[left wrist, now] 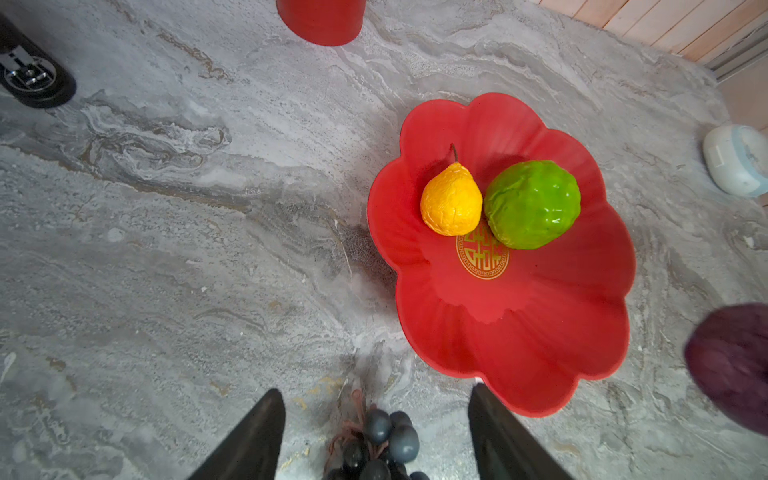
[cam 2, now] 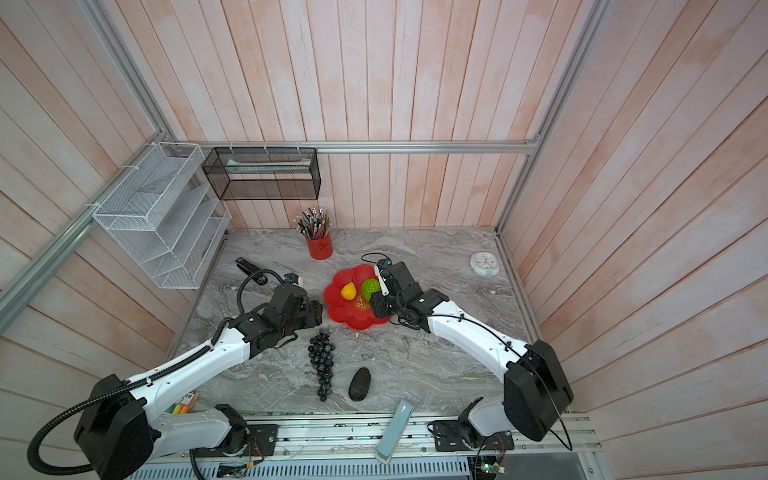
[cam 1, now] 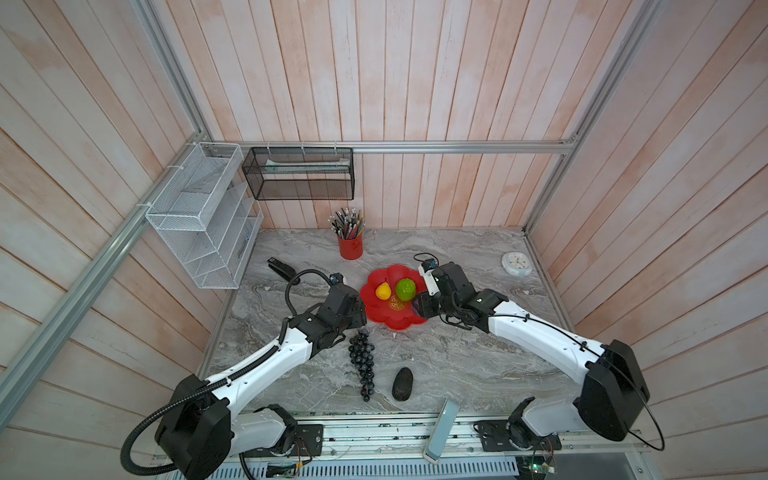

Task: Place and organize the fake fruits in the fruit bowl
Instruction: 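Grasp the purple fruit with the right gripper and lift it toward the bowl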

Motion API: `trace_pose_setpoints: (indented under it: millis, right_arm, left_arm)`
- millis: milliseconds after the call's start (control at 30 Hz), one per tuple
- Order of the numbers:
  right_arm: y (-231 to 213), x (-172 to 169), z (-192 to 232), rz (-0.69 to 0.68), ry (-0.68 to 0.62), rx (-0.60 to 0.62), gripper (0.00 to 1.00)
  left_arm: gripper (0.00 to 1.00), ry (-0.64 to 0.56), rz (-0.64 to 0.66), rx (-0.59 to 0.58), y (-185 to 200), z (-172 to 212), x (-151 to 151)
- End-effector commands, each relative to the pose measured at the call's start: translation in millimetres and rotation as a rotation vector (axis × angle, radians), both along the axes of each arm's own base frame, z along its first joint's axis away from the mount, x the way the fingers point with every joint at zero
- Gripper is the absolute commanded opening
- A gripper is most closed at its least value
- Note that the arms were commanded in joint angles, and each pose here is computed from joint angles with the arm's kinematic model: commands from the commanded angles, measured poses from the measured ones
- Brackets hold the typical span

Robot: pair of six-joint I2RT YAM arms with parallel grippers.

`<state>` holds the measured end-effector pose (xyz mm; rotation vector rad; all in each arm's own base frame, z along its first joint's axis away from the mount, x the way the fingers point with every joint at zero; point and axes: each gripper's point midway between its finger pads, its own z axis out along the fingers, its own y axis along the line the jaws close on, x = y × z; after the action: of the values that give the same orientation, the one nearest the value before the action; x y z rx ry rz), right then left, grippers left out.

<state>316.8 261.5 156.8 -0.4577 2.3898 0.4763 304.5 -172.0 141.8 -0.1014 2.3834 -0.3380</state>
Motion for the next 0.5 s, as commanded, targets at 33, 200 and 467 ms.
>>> trace_pose_setpoints:
  millis: [33, 200, 467]
  right_arm:
    - [11, 23, -7, 0.047, -0.038, -0.005, 0.38]
    - [19, 38, -26, 0.062, -0.013, 0.006, 0.38]
    - [21, 54, -57, 0.056, 0.002, -0.015, 0.38]
  left_arm:
    - [0.72, 0.023, 0.047, 0.005, 11, -6, -6]
    - [0.72, 0.028, 0.046, 0.009, 10, -8, -6]
    - [0.73, 0.042, 0.04, 0.005, 10, -7, -10]
